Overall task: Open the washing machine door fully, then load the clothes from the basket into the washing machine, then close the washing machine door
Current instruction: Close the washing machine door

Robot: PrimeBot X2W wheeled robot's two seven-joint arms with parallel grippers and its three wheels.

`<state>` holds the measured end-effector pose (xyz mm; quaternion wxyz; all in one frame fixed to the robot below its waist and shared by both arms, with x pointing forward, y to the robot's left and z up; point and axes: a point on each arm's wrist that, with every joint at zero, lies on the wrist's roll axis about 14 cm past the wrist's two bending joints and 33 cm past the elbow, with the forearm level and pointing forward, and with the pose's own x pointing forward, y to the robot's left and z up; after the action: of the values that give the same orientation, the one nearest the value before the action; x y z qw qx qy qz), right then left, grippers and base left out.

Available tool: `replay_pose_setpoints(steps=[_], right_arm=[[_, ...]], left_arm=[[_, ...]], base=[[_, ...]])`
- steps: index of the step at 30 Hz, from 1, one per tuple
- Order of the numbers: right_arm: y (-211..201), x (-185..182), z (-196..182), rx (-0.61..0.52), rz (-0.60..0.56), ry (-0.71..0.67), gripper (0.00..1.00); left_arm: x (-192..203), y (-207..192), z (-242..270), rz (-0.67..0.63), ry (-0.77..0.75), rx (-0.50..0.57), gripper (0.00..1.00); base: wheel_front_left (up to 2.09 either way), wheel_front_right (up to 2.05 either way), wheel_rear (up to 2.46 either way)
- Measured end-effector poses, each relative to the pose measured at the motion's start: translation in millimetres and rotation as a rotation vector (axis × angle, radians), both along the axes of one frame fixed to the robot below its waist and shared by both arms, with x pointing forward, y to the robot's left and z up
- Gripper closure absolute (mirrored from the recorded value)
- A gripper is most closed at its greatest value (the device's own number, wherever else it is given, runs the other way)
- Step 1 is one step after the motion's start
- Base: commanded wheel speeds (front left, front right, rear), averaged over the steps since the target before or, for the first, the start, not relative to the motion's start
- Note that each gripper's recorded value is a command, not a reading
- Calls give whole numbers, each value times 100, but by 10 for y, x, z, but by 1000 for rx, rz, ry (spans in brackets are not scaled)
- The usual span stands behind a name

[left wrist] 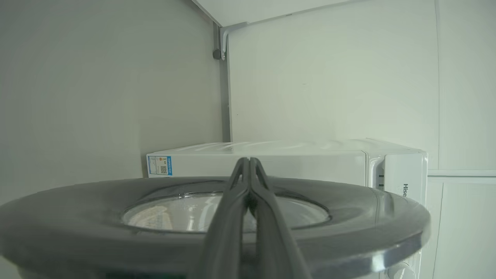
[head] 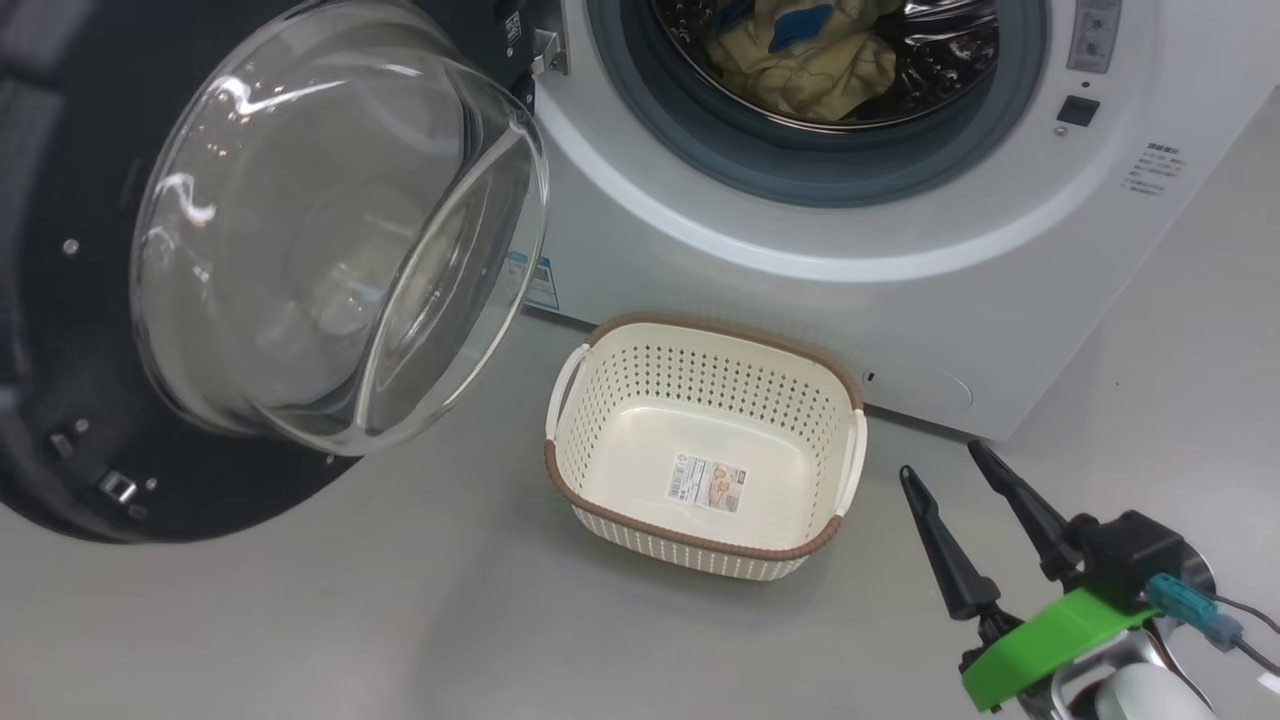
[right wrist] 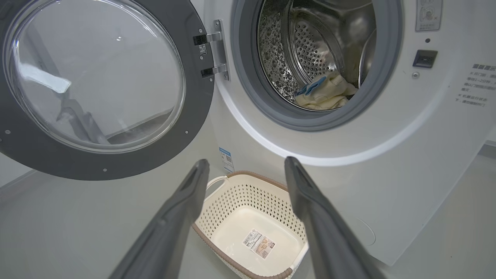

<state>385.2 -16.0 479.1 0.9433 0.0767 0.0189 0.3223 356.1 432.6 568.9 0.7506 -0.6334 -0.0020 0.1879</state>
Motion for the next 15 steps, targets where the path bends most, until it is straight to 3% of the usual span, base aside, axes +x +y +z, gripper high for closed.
replay_pose_setpoints(steps=[15], right_arm=[[0, -13, 71, 14, -13, -14, 0]], left_arm=[[29, -285, 109, -128, -42, -6, 100]], base=[[0, 0, 0]])
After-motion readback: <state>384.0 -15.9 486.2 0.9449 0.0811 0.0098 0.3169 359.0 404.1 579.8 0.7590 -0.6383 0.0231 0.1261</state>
